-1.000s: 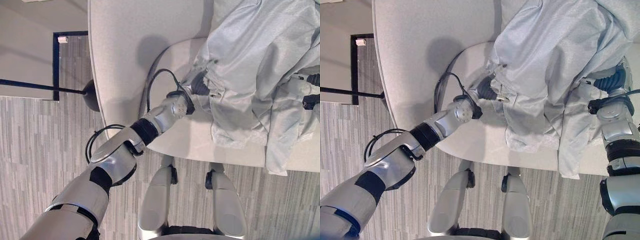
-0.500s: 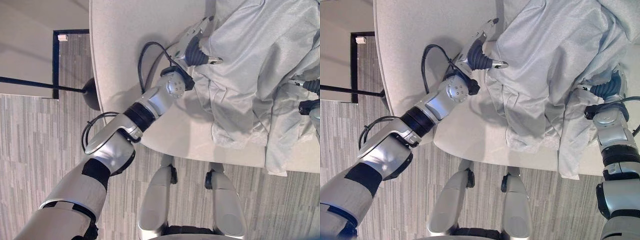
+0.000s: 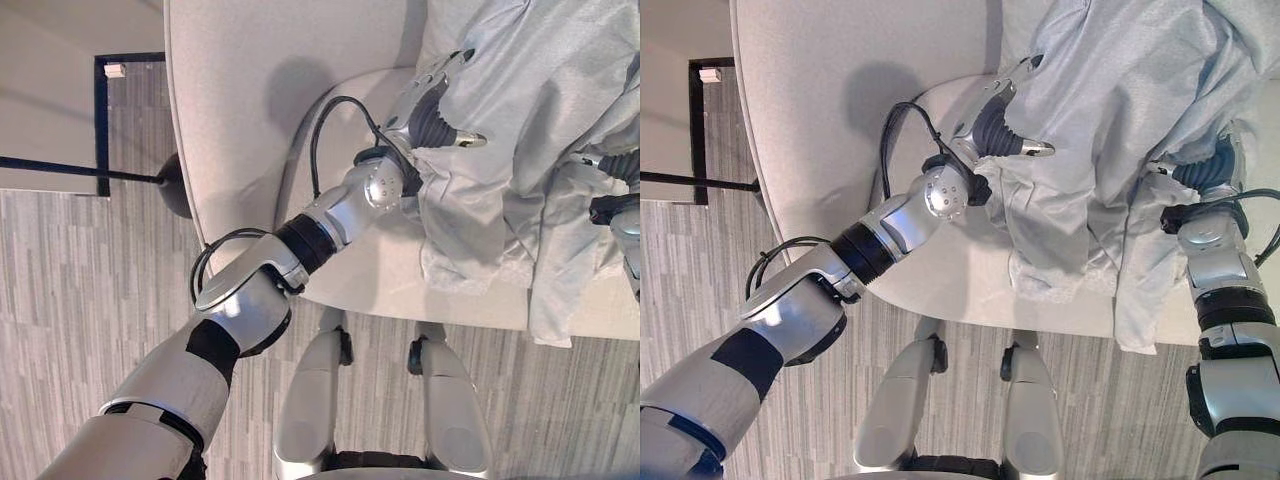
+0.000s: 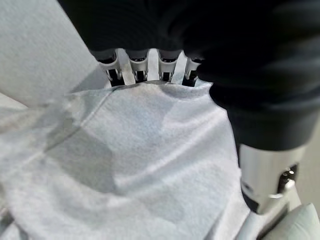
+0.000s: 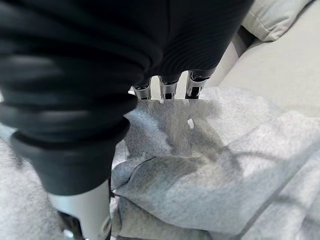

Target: Hang the clothes on the sofa on the clothes rack.

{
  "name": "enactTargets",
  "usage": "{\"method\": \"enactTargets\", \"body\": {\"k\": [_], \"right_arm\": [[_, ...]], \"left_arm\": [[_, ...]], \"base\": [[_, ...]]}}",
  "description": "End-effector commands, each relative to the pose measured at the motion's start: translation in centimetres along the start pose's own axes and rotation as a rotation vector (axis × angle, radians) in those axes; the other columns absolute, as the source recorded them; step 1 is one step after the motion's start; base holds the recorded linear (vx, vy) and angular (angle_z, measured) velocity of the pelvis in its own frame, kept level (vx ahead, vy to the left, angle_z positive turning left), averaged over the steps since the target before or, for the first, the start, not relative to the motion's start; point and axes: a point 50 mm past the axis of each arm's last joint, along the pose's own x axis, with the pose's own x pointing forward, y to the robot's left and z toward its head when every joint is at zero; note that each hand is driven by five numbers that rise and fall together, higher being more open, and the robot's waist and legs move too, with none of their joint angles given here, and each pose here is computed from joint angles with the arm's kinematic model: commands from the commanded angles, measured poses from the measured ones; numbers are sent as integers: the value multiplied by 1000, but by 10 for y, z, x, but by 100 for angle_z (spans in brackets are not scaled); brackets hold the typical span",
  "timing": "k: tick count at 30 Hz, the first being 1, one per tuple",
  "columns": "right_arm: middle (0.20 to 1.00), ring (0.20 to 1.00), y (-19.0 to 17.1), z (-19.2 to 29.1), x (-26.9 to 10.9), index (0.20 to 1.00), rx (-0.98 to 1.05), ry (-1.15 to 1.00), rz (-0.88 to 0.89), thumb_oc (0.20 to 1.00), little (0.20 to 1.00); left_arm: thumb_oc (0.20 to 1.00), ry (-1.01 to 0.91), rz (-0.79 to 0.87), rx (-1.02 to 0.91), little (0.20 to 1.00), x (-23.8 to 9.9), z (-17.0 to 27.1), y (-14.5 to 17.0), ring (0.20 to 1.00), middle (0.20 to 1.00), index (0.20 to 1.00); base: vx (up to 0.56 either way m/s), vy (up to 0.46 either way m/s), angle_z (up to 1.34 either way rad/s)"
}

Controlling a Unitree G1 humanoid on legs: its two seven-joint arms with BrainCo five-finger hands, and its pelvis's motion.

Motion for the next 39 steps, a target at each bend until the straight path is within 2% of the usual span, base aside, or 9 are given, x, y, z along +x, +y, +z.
{"method": "enactTargets", "body": {"k": [1,11,12,13,17,18,28,29,39], "right_arm": [[1000,1000,-17,28,5,1000,53,-133,-53,1000,1000],[1000,1000,-10,28,-5,1000,91,-161,-34,1000,1000],[1000,1000,-9,29,-6,1000,93,-163,-31,1000,1000],[1000,1000,-9,29,-7,1000,96,-165,-30,1000,1000],[1000,1000,-9,29,-7,1000,96,-164,-30,1000,1000],[1000,1000,-9,27,-11,1000,104,-170,-28,1000,1000],[1000,1000,2,27,-13,1000,137,-154,-23,1000,1000],[200,200,3,27,-12,200,142,-153,-25,200,200],[200,200,-12,10,-18,200,83,-123,-70,200,200]], "left_arm": [[1000,-105,43,6,1000,26,42,10,1000,1000,1000],[1000,-90,37,56,1000,32,42,11,1000,1000,1000],[875,-86,33,59,875,32,41,9,875,875,875],[338,-84,29,59,338,31,40,8,338,338,338],[338,-84,28,59,338,31,41,7,338,338,338],[200,-47,41,60,200,30,31,7,200,200,200],[200,-40,122,29,200,33,30,22,200,200,200],[200,-44,138,35,200,34,30,27,200,200,200],[200,-37,273,110,200,22,2,87,200,200,200]], "base": [[0,0,0],[0,-16,-1],[0,0,0],[0,0,0],[-5,-16,0],[-27,-74,-4],[-4,-13,-2],[0,0,0],[1,2,2]]}}
